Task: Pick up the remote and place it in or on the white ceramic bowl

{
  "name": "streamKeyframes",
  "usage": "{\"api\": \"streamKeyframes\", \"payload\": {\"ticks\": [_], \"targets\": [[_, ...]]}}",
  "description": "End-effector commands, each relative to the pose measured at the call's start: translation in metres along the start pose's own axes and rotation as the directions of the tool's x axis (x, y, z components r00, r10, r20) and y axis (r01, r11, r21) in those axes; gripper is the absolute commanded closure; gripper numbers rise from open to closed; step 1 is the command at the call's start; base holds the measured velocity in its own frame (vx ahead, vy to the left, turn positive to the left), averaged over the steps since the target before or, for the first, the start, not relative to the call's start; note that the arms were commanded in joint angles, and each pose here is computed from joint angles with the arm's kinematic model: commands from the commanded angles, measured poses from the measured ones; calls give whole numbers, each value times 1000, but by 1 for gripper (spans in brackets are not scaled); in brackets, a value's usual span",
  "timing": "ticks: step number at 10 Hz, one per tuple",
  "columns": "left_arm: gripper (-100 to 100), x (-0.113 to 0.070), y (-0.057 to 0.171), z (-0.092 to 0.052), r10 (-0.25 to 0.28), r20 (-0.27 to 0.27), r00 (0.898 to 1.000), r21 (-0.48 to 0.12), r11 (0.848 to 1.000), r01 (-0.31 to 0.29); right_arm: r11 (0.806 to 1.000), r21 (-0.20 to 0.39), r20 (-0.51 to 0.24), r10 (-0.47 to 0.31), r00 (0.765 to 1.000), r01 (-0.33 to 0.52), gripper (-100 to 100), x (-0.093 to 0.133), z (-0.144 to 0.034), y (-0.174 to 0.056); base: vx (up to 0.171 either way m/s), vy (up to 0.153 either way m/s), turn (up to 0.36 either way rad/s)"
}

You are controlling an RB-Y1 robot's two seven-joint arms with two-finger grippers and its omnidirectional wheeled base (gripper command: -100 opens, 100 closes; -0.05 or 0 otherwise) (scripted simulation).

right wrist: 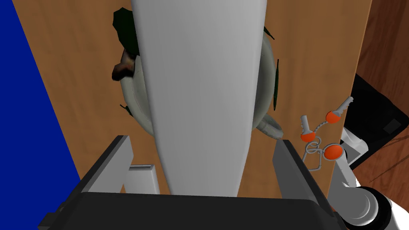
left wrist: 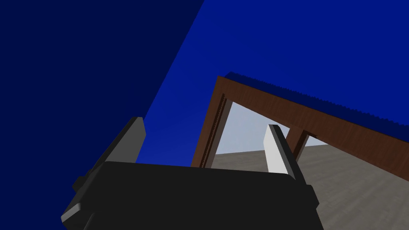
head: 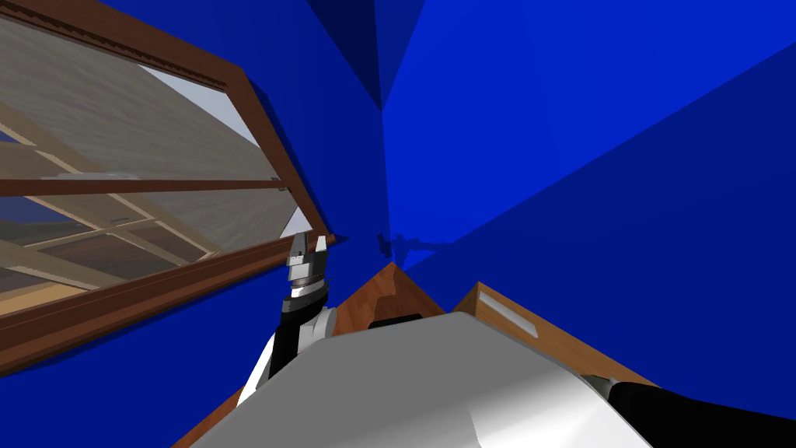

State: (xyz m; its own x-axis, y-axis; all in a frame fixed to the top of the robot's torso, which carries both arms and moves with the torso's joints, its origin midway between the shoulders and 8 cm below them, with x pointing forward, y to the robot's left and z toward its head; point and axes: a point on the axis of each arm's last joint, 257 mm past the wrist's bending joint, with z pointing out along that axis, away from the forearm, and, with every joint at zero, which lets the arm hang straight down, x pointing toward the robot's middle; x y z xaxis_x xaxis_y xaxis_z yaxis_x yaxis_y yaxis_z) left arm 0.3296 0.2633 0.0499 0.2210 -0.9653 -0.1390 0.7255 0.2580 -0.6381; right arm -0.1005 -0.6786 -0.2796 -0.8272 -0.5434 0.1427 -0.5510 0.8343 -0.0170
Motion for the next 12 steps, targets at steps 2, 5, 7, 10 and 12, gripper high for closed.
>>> {"api": "streamKeyframes", "payload": {"ticks": [2, 5, 7, 10, 12], "targets": [[0, 0, 0, 0, 0, 0, 1000, 0, 1000, 0, 1000, 0, 0, 0, 1000, 0, -100, 0, 0, 0, 0, 0, 0], [0, 0, 0, 0, 0, 0, 1000, 0, 1000, 0, 1000, 3, 1, -5, 1000, 5, -100, -3, -11, -9, -6, 3, -12], [0, 0, 0, 0, 0, 0, 1000, 0, 1000, 0, 1000, 4, 3, -9, 1000, 9, -100, -5, -16, -14, -25, 10, -27], [0, 0, 0, 0, 0, 0, 1000, 0, 1000, 0, 1000, 6, 7, -19, 1000, 19, -100, -12, -32, -26, -29, 11, -31], [0, 0, 0, 0, 0, 0, 1000, 0, 1000, 0, 1000, 7, 10, -28, 1000, 27, -100, -18, -42, -34, -27, 14, -29]]}}
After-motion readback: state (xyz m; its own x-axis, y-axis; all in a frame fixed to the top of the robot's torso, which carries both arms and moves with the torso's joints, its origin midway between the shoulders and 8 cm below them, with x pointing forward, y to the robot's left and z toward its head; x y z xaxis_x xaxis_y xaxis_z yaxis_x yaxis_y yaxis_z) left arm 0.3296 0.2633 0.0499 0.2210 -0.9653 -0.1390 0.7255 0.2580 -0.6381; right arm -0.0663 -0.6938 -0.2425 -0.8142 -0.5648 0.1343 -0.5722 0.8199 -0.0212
